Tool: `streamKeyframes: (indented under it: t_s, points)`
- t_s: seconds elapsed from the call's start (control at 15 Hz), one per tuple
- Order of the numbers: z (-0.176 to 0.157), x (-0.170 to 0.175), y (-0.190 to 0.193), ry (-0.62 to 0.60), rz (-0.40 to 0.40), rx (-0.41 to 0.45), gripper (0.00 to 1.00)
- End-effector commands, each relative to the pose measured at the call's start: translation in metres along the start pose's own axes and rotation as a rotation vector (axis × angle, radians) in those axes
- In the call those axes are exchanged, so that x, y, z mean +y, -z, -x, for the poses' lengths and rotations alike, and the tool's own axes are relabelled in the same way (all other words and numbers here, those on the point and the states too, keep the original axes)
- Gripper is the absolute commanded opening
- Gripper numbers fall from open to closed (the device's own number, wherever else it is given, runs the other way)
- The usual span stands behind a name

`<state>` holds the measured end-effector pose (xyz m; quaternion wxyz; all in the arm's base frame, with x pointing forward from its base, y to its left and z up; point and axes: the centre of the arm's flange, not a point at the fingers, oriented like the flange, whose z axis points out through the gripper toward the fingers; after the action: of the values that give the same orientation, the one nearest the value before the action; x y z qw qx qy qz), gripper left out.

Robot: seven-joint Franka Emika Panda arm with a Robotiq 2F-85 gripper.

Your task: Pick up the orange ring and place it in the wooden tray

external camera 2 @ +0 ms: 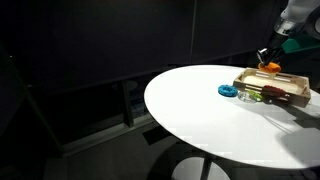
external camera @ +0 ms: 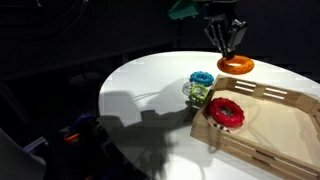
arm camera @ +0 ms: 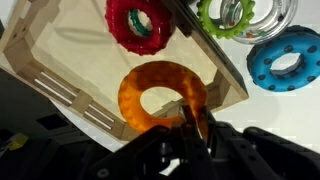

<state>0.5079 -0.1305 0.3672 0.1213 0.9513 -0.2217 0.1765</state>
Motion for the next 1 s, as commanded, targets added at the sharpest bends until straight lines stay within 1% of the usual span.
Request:
streamKeyframes:
  t_s: [0.0,0.07,0.2,0.33,0.47,0.67,0.93]
  points:
    - [0.014,0.01,0.02,-0.04,0.05,-0.024,0.06]
    - [0.016,0.011,0.023,-0.044,0.061,-0.031,0.31]
    - [0.02,0.011,0.029,-0.047,0.077,-0.04,0.44]
    - [0.022,0.01,0.034,-0.052,0.084,-0.047,0.61]
    - [0.024,0.01,0.037,-0.049,0.085,-0.055,0.77]
    - [0.027,0.005,0.042,-0.027,0.051,-0.069,0.99]
    - [0.029,-0.007,0.052,0.022,-0.031,-0.123,1.0]
